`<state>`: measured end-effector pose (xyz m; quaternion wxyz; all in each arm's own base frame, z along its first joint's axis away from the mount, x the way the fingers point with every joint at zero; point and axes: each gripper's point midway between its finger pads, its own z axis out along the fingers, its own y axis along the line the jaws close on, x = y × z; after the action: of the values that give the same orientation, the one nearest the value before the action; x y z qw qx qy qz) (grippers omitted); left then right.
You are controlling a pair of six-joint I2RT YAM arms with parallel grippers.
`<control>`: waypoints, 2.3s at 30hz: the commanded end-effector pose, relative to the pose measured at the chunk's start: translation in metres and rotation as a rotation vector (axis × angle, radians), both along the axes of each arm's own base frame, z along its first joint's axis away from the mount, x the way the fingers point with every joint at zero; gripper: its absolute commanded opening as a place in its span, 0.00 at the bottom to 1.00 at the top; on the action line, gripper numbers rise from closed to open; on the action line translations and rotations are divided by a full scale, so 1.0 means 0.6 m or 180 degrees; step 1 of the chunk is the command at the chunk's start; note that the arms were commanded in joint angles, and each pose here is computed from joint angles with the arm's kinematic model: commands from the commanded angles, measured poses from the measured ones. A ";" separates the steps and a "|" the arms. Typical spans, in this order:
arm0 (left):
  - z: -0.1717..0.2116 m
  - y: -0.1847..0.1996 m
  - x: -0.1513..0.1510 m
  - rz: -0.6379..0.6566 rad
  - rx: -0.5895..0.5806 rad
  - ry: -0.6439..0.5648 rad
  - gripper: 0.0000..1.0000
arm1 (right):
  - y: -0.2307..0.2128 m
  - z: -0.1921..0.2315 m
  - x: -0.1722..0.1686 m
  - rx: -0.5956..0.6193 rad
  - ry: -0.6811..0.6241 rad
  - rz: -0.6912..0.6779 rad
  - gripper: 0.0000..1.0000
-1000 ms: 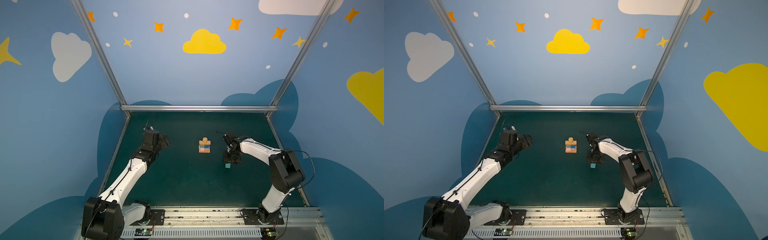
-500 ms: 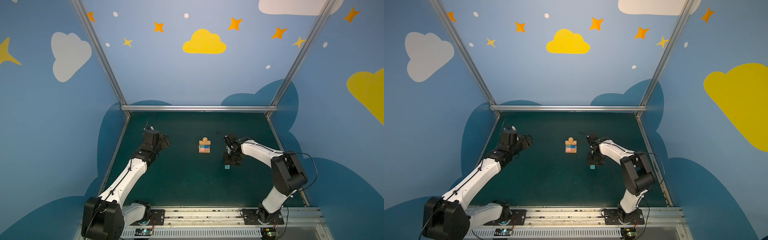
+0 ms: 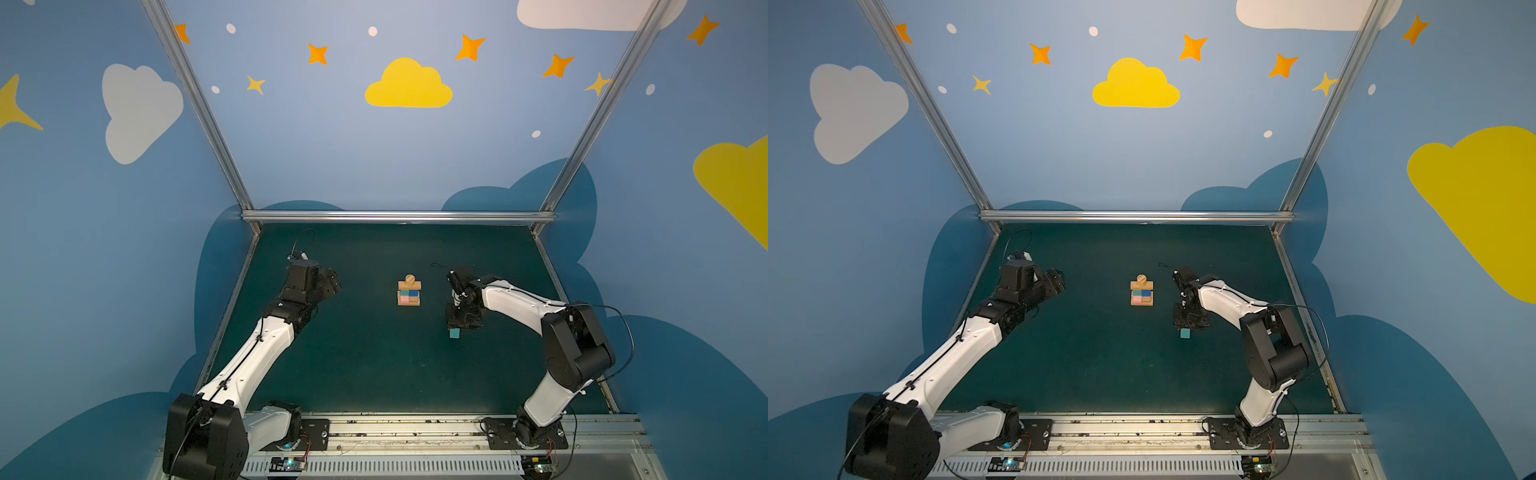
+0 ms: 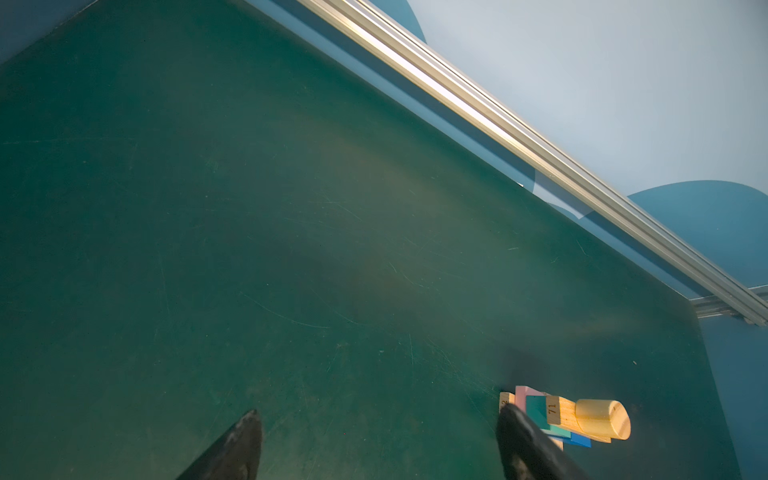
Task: Build the wood block tower
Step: 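Close the right gripper on the teal block, then lift the teal block with the right gripper and carry it over the tower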
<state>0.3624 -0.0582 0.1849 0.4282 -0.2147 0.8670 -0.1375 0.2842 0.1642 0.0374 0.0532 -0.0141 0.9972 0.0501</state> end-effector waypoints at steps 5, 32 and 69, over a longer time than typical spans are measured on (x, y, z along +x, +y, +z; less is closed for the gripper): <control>0.015 0.003 0.003 0.0023 -0.0001 -0.0053 0.88 | 0.002 -0.015 -0.006 -0.0021 0.0076 -0.0020 0.38; 0.018 0.006 0.000 0.0028 0.0029 -0.0079 0.88 | 0.002 -0.028 -0.009 -0.0105 0.0130 -0.0010 0.35; 0.038 -0.001 -0.014 -0.0055 -0.0069 -0.0220 0.88 | 0.023 0.335 0.125 0.0153 -0.1213 0.1430 0.09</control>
<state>0.3575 -0.0601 0.2046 0.4485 -0.2092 0.8549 -0.1555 0.3636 0.1749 0.2352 0.2475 -0.1808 0.9481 0.0843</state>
